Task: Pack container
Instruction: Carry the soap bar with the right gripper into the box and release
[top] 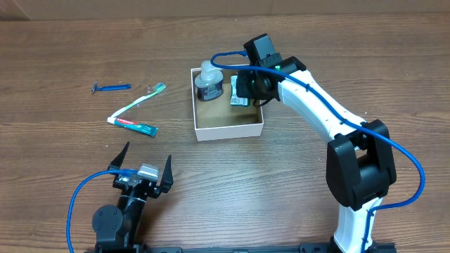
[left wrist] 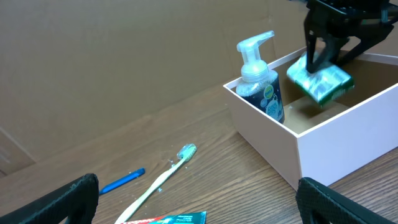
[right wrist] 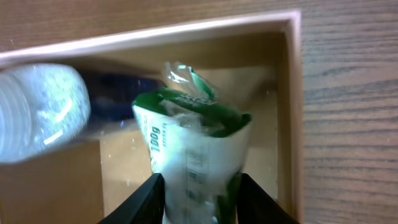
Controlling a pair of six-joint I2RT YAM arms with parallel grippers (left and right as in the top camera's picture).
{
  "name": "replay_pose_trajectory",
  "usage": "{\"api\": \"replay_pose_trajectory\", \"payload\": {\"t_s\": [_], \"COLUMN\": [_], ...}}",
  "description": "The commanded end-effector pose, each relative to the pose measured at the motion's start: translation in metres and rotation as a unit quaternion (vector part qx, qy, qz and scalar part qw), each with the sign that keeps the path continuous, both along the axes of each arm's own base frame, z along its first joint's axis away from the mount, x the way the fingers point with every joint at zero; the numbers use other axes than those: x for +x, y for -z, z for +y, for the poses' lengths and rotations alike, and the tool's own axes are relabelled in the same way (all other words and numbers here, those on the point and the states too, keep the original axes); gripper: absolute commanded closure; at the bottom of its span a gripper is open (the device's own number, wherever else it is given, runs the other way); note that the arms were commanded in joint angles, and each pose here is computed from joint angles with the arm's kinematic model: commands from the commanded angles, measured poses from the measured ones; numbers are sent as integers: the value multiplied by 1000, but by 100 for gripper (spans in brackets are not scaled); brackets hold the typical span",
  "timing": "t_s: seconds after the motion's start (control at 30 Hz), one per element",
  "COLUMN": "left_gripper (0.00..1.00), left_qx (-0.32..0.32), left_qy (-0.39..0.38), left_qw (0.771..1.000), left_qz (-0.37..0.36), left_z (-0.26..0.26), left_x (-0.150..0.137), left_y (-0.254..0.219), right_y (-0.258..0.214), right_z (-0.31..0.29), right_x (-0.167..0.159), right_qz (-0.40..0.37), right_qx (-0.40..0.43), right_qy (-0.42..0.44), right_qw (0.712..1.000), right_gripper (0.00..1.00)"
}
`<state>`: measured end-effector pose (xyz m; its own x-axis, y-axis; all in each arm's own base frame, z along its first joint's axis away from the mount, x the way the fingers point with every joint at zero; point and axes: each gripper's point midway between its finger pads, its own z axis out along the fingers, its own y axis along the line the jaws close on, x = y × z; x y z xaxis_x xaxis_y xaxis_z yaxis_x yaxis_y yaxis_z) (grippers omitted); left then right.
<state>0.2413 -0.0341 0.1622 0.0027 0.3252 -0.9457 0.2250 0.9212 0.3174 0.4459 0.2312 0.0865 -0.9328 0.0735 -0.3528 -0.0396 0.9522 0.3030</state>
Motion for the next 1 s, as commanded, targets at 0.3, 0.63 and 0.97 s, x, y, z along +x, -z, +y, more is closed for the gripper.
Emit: {"api": "replay_pose_trajectory", "payload": {"t_s": [0.3,0.63,0.97], "left_gripper": [0,0,0], "left_qx": [-4,-4,-4], "left_qy": [-4,-4,-4], "left_qw": [1000,1000,1000], "left_qz": [1,1,1], "left_z": [2,2,2], "left_x": [0,0,0], "left_y": [1,1,1], "right_y": [-12,-102,-52], "right_z": [4,-20,-85], "right_x": [12,-30,-78], "right_qz": [-31,-39,53], "right_qx": [6,-4,-150], "right_qy": [-7,-4,62], "right_qw": [999,999,985], "right_gripper": [39,37,37]}}
